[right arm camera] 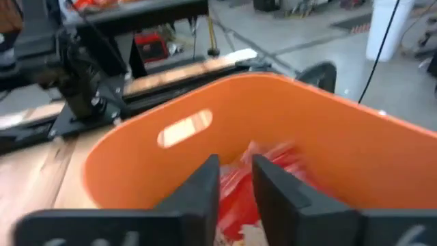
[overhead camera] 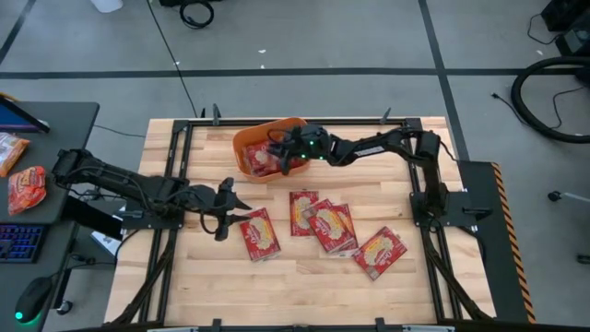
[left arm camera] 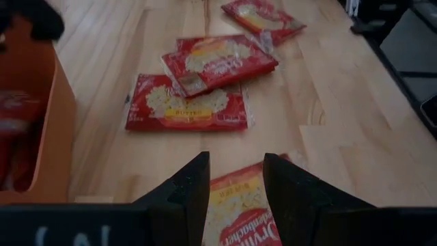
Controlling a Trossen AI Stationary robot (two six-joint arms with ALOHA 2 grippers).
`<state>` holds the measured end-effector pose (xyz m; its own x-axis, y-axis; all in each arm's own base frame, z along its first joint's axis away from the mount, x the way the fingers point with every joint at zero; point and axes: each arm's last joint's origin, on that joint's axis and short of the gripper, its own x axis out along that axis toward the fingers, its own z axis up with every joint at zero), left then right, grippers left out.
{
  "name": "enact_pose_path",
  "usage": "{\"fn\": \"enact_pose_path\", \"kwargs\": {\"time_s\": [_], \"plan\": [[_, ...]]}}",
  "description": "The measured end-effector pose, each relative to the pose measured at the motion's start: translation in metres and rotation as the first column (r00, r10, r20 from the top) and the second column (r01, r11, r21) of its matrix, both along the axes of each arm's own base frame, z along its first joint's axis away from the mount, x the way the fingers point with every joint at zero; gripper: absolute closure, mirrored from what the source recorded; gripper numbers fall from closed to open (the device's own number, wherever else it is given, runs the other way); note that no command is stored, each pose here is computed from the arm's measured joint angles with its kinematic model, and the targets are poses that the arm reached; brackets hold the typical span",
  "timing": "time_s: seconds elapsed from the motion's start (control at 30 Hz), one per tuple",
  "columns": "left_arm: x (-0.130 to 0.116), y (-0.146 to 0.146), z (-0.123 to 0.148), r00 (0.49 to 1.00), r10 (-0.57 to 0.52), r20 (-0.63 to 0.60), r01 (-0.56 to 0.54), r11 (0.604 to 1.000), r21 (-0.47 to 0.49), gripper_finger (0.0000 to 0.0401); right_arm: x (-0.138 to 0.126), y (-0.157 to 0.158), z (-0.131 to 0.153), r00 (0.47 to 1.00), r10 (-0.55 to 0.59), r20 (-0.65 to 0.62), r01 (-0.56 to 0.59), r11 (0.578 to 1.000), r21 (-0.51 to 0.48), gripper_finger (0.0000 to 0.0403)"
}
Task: Sort popcorn bags into baskets
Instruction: Put the red popcorn bag into the orange bin
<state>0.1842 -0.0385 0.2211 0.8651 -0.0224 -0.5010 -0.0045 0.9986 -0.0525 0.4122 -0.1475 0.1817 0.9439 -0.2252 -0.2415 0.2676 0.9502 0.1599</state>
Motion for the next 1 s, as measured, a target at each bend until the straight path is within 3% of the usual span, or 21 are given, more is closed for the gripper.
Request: {"fn": "enact_pose_path", "kwargs": {"time_s": [0.17,0.37,0.67,0.83,1.0], "plan": [[-0.002,0.001,-0.004,0.999,-0.001,-0.043,0.001,1.000,0.012,0.0260,-0.009,0.012,0.022,0.996,0.014,-0.085,-0.015,1.000,-0.013,0.0243],[-0.004,0.001,-0.007,0.997,-0.009,-0.078,0.012,0.999,0.036,0.0260,-0.017,0.059,0.047,0.975,0.082,-0.206,-0.099,0.993,-0.071,0.0227],[-0.004,0.001,-0.007,0.996,-0.025,-0.082,0.030,0.998,0.062,0.0260,-0.029,0.158,0.032,0.867,-0.060,-0.494,-0.055,0.975,-0.215,0.0228],[-0.004,0.001,-0.007,0.996,-0.036,-0.080,0.044,0.994,0.104,0.0260,-0.044,0.204,0.024,0.827,-0.114,-0.550,0.010,0.982,-0.188,0.0228],[-0.004,0.004,-0.006,0.998,0.024,-0.062,-0.013,0.985,0.173,0.0260,-0.062,0.245,0.019,0.812,-0.133,-0.569,0.061,0.988,-0.145,0.0228]]}}
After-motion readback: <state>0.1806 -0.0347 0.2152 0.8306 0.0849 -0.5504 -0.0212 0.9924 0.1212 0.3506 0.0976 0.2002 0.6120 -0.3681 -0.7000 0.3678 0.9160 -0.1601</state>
